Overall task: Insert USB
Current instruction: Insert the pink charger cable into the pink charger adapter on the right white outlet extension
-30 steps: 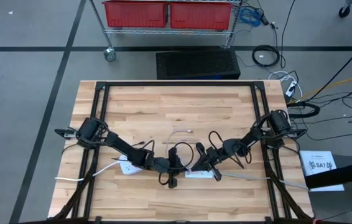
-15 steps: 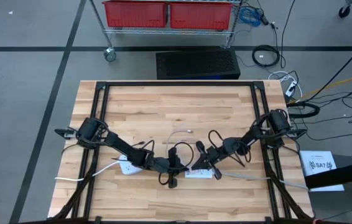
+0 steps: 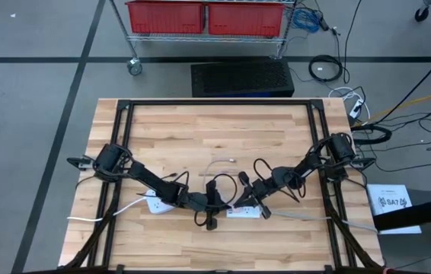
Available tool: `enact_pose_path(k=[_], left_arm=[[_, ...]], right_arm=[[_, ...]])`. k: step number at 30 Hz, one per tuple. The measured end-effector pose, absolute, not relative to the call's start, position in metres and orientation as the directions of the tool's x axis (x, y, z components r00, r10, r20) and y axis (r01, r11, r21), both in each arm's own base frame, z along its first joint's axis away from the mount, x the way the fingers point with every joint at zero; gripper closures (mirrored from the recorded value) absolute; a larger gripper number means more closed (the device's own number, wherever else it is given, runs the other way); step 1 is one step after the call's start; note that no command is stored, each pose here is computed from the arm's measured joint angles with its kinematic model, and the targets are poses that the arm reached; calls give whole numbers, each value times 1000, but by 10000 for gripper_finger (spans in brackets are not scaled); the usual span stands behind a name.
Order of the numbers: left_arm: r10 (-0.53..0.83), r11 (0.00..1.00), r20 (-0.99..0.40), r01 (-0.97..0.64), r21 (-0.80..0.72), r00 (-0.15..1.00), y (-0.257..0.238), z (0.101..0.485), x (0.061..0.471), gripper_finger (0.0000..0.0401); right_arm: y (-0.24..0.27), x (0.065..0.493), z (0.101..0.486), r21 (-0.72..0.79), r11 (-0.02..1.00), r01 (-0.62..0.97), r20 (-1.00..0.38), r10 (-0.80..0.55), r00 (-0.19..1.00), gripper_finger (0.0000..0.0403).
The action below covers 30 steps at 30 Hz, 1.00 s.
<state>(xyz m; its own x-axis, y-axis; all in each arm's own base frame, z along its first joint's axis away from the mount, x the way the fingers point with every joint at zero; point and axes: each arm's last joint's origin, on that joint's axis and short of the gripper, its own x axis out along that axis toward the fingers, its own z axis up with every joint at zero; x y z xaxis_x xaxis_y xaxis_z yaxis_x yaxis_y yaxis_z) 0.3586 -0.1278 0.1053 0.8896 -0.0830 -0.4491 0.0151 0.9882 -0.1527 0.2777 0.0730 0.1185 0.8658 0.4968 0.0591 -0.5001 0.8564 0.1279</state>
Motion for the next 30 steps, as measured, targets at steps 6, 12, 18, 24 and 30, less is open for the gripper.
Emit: enact_pose_path(k=[6, 12, 18, 24, 30], left_arm=[[-83, 986, -449, 9, -164, 890, -128, 105, 359, 380], [-83, 986, -449, 9, -164, 890, -128, 105, 359, 380], [-83, 986, -449, 9, -164, 890, -128, 105, 359, 380], [-84, 986, -449, 10, -165, 889, -128, 105, 359, 380], [-84, 986, -449, 10, -165, 889, -128, 105, 359, 380]], right_arm=[[74, 280, 117, 124, 857, -500, 34, 500, 866, 403], [74, 280, 119, 106, 858, -502, 51, 500, 865, 403], [74, 280, 119, 102, 859, -502, 52, 499, 865, 403], [74, 280, 119, 94, 860, -501, 52, 498, 866, 403], [74, 281, 118, 95, 861, -499, 44, 497, 866, 403]])
